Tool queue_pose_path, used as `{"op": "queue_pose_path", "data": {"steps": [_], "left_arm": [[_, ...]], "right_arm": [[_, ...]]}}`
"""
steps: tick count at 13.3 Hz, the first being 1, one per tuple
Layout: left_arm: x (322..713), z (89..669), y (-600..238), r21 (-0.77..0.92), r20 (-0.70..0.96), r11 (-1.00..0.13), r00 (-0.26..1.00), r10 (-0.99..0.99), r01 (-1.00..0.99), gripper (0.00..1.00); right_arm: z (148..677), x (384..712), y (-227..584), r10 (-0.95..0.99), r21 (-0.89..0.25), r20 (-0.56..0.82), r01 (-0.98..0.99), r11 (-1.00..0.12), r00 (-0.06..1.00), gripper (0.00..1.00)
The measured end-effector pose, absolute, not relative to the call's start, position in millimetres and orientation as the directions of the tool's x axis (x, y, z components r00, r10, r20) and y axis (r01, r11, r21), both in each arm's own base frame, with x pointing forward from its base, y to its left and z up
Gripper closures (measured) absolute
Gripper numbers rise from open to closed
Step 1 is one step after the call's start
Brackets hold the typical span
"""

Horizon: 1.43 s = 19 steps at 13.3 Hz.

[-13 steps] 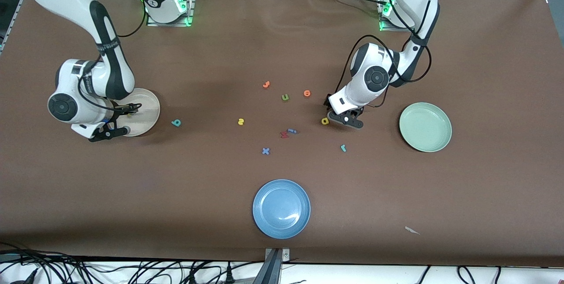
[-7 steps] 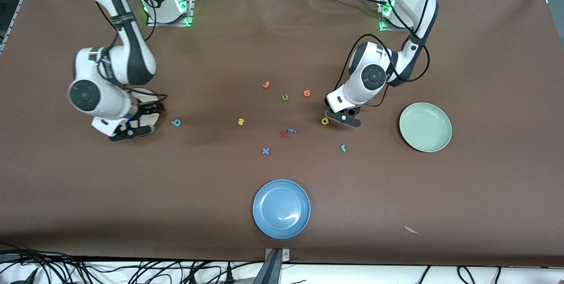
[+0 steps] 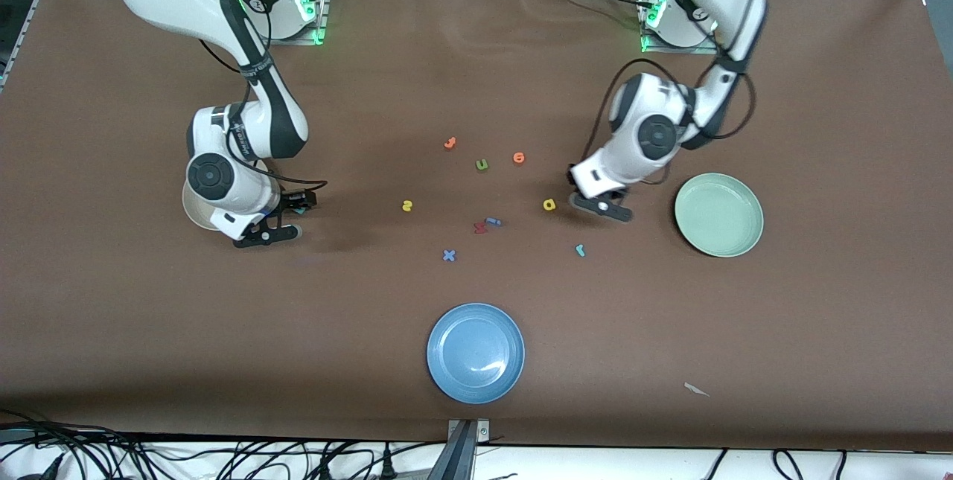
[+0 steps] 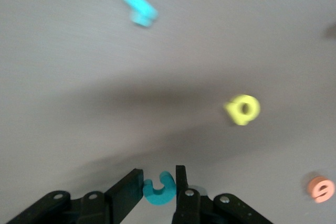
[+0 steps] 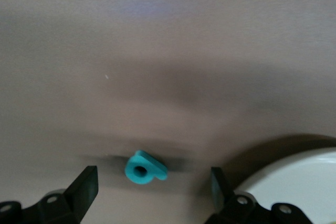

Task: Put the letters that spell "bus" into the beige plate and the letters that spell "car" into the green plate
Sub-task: 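Grasp the teal b with the right gripper while the left drops c, then place the teal b in the beige plate while the left gripper reaches j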

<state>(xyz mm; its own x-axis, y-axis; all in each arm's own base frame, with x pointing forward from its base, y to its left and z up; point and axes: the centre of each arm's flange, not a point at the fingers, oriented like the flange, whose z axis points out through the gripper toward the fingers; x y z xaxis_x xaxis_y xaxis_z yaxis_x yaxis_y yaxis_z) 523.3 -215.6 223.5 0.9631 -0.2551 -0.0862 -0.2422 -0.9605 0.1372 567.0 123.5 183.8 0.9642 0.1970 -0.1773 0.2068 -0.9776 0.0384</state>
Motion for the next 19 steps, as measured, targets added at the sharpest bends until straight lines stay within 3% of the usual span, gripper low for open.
{"op": "queue_pose_path", "data": {"steps": [3,8,9,10,13,15,18,19], "left_arm": [[540.4,271.4,-140.8,0.09,-0.096,-0.968,0.965,-0.244,-0.236,0.68],[538.1,259.3,-60.4,0.066,-0.107,-0.949,0.943,-0.315,-0.31,0.68],[539.3,256.8,-50.9,0.042,-0.097,-0.945,0.94,-0.328,-0.325,0.68],[540.5,254.6,-42.9,0.029,-0.092,-0.943,0.938,-0.333,-0.332,0.68],[541.5,253.3,-37.8,0.026,-0.086,-0.943,0.939,-0.334,-0.333,0.68],[541.8,253.5,-39.7,0.026,-0.083,-0.942,0.938,-0.337,-0.336,0.64],[542.5,254.1,-40.7,0.025,-0.076,-0.941,0.938,-0.338,-0.337,0.37],[542.9,254.6,-43.1,0.027,-0.072,-0.941,0.938,-0.338,-0.337,0.37]], "right_arm": [[177.3,562.6,130.5,0.206,0.034,-0.188,0.215,-0.976,0.96,0.05],[165.0,555.6,140.8,0.224,0.026,-0.195,0.234,-0.972,0.955,0.12],[166.2,555.9,140.9,0.225,0.025,-0.193,0.234,-0.972,0.955,0.19],[166.2,555.8,140.9,0.225,0.025,-0.193,0.234,-0.972,0.955,0.19],[169.6,556.7,141.2,0.226,0.024,-0.187,0.234,-0.972,0.956,0.46],[170.0,556.8,141.0,0.226,0.024,-0.186,0.235,-0.972,0.956,0.53],[170.8,556.9,141.0,0.227,0.024,-0.186,0.236,-0.972,0.956,0.57],[171.2,557.0,141.0,0.228,0.024,-0.185,0.236,-0.972,0.956,0.58]]}}
